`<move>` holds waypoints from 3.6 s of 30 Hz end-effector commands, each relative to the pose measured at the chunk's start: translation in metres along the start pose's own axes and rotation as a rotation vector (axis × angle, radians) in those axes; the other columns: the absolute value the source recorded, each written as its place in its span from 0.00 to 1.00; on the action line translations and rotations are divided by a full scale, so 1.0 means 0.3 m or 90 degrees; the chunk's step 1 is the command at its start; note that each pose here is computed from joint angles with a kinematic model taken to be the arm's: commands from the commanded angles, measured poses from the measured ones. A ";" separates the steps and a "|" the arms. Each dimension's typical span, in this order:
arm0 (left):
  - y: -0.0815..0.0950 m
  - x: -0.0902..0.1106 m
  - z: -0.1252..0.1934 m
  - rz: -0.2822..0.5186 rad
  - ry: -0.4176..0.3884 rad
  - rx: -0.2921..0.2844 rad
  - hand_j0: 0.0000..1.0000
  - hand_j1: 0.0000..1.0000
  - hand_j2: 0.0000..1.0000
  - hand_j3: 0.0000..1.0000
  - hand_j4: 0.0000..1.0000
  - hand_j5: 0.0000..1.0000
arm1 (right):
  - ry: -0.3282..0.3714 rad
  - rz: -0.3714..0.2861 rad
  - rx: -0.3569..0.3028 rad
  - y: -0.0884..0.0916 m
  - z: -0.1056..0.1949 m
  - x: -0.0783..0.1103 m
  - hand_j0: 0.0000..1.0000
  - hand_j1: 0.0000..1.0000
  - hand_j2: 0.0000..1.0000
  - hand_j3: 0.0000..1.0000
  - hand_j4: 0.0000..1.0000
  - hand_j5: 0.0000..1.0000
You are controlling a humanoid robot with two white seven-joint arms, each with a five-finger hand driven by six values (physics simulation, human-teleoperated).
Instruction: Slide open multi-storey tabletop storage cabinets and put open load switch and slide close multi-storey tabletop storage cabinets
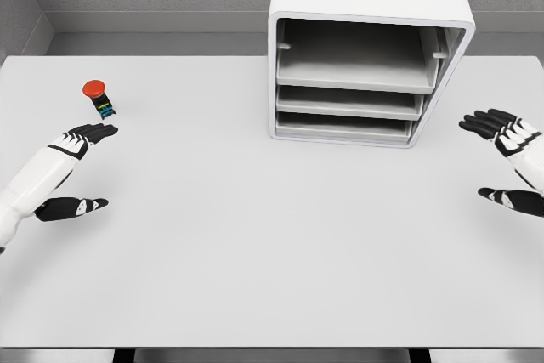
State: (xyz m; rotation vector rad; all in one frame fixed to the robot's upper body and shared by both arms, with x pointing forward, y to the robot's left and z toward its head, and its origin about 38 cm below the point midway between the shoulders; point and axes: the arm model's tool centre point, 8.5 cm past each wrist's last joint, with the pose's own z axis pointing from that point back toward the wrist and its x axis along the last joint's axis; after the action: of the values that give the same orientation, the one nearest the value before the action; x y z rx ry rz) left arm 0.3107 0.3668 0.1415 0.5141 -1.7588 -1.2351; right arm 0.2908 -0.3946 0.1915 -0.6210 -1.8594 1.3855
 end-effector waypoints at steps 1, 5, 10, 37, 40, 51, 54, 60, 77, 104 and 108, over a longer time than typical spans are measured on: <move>0.003 0.000 0.000 0.003 0.000 0.003 1.00 1.00 1.00 1.00 1.00 1.00 | -0.013 0.001 -0.006 -0.002 -0.012 0.022 1.00 1.00 1.00 1.00 1.00 1.00; 0.009 0.000 -0.009 -0.011 -0.001 -0.001 1.00 1.00 1.00 1.00 1.00 1.00 | -0.013 0.001 -0.010 -0.002 -0.015 0.022 1.00 1.00 1.00 1.00 1.00 1.00; 0.177 0.019 -0.151 -0.125 -0.032 0.041 1.00 1.00 1.00 1.00 1.00 1.00 | -0.023 0.000 0.011 0.010 -0.061 0.031 1.00 1.00 1.00 1.00 1.00 1.00; 0.239 -0.197 -0.538 -0.140 0.025 -0.244 1.00 1.00 1.00 1.00 1.00 1.00 | -0.151 -0.060 0.023 0.106 -0.538 0.099 0.81 0.81 0.81 0.81 0.81 0.81; 0.251 -0.223 -0.535 -0.172 0.046 -0.276 1.00 1.00 1.00 1.00 1.00 1.00 | -0.154 -0.077 0.035 0.148 -0.591 0.099 0.81 0.81 0.81 0.81 0.81 0.81; 0.310 -0.260 -0.536 -0.232 0.087 -0.299 1.00 1.00 1.00 1.00 1.00 1.00 | -0.133 -0.099 0.021 0.163 -0.685 0.057 0.82 0.82 0.82 0.82 0.82 0.82; 0.296 -0.256 -0.543 -0.236 0.085 -0.308 1.00 1.00 1.00 1.00 1.00 1.00 | -0.131 -0.098 0.020 0.157 -0.691 0.052 0.82 0.82 0.82 0.82 0.82 0.82; 0.278 -0.271 -0.546 -0.248 0.099 -0.326 1.00 1.00 1.00 1.00 1.00 1.00 | -0.125 -0.108 0.024 0.180 -0.711 0.047 0.82 0.82 0.82 0.82 0.82 0.82; 0.270 -0.292 -0.611 -0.252 0.126 -0.347 1.00 1.00 1.00 1.00 1.00 1.00 | -0.120 -0.093 0.069 0.215 -0.709 0.040 0.85 0.85 0.85 0.85 0.85 0.85; 0.240 -0.331 -0.613 -0.229 0.148 -0.371 0.82 0.82 0.82 0.82 0.82 0.82 | -0.134 -0.064 0.083 0.184 -0.549 0.069 0.88 0.88 0.88 0.88 0.88 0.88; 0.252 -0.327 -0.619 -0.231 0.147 -0.366 0.82 0.82 0.82 0.82 0.82 0.82 | -0.122 -0.065 0.082 0.183 -0.516 0.057 0.88 0.88 0.88 0.88 0.88 0.88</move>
State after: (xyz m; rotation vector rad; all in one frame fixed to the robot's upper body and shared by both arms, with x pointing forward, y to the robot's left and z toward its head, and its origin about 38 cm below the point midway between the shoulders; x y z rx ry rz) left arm 0.5298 0.3709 0.1810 0.6066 -1.0667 -1.7836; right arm 0.3909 -0.2457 0.1679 -0.2079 -1.9785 1.4798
